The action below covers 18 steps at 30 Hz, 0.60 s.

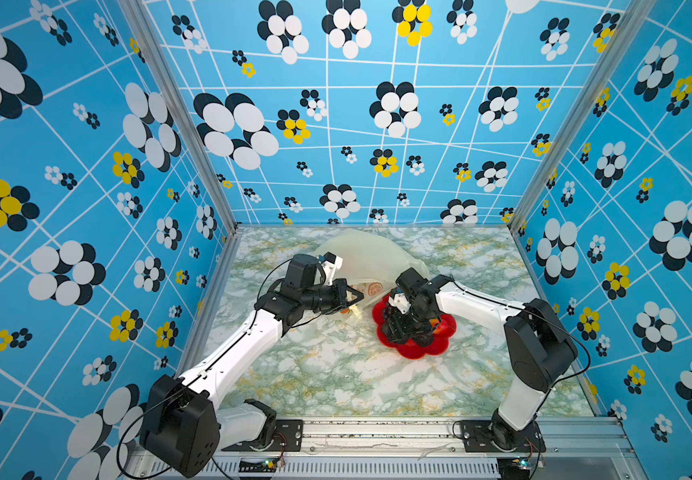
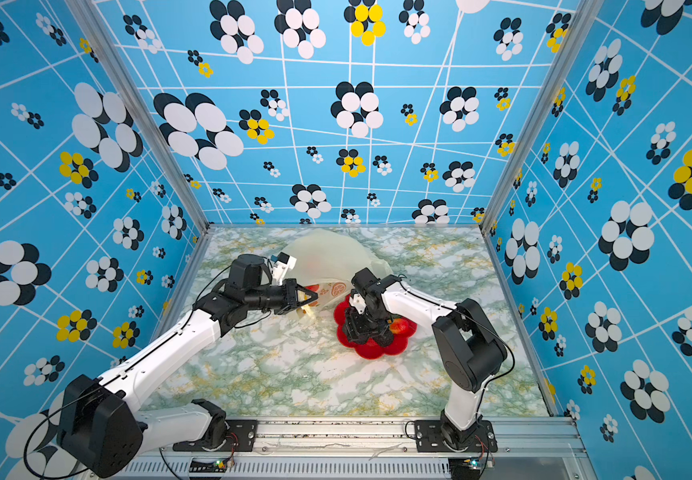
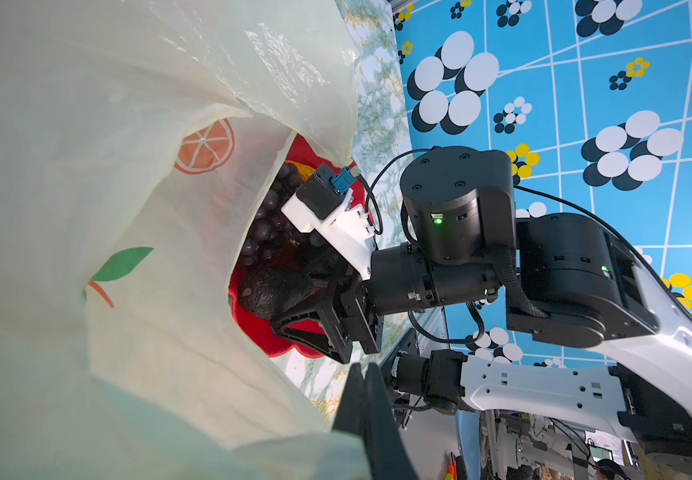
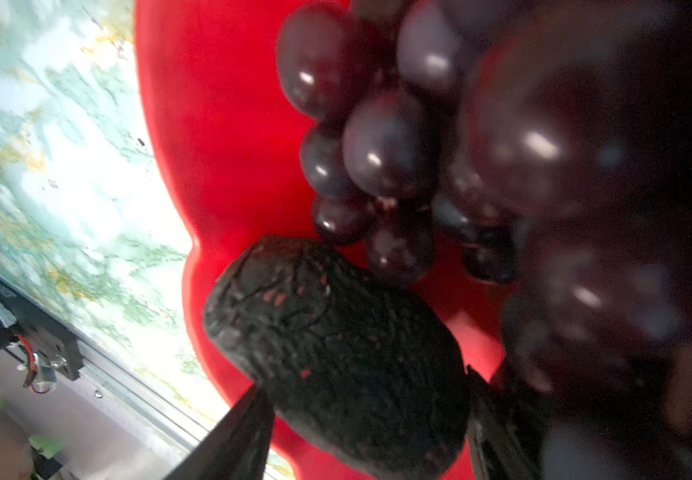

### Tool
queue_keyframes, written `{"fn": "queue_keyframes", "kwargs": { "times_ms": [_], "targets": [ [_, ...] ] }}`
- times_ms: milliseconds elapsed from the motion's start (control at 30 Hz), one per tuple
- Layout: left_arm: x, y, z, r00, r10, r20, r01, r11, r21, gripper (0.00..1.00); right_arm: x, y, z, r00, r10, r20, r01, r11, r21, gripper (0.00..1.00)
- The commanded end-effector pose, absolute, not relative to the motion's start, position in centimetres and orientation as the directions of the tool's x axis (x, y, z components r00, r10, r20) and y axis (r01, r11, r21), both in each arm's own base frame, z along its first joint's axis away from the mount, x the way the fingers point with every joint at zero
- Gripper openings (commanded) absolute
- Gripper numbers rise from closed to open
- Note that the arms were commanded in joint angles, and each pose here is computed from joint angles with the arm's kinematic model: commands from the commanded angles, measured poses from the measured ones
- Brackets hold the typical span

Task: Place the fruits into the plastic bag
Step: 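Lower the right gripper onto the dark bumpy avocado and grasp it, then lift the dark avocado with the right gripper and carry it toward the bag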

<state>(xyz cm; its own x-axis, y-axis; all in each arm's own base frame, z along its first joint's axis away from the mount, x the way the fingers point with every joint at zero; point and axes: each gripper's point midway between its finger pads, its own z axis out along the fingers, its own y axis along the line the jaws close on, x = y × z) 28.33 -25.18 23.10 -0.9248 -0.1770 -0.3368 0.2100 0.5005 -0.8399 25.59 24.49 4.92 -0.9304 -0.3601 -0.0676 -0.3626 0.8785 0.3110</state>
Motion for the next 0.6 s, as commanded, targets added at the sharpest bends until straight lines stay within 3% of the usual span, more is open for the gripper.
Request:
{"fn": "queue_keyframes", "kwargs": {
  "times_ms": [0, 200, 300, 433, 567],
  "targets": [
    [28.6, -25.5, 24.1, -0.917, -0.164, -0.364, 0.243, 0.495, -0.834, 0.00, 26.6, 24.9, 4.9, -0.925, -0.368, -0.096, -0.380, 0.879, 0.289, 0.63],
    [28.8, -25.6, 24.4, -0.915, -0.163, -0.369, 0.246, 0.498, -0.831, 0.00, 26.4, 24.5, 6.3, -0.920, -0.372, -0.123, -0.392, 0.877, 0.278, 0.47],
    [29.0, -25.7, 24.4, -0.916, -0.163, -0.368, 0.245, 0.498, -0.832, 0.00, 26.1, 24.2, 7.2, -0.917, -0.372, -0.143, -0.398, 0.875, 0.275, 0.43],
    [29.1, -25.8, 24.3, -0.917, -0.160, -0.365, 0.244, 0.497, -0.833, 0.00, 25.7, 23.8, 8.1, -0.917, -0.366, -0.159, -0.398, 0.875, 0.277, 0.43],
    [29.1, -25.8, 24.1, -0.919, -0.158, -0.362, 0.242, 0.499, -0.832, 0.00, 25.8, 23.9, 8.4, -0.912, -0.370, -0.175, -0.406, 0.871, 0.278, 0.55]
  ]
}}
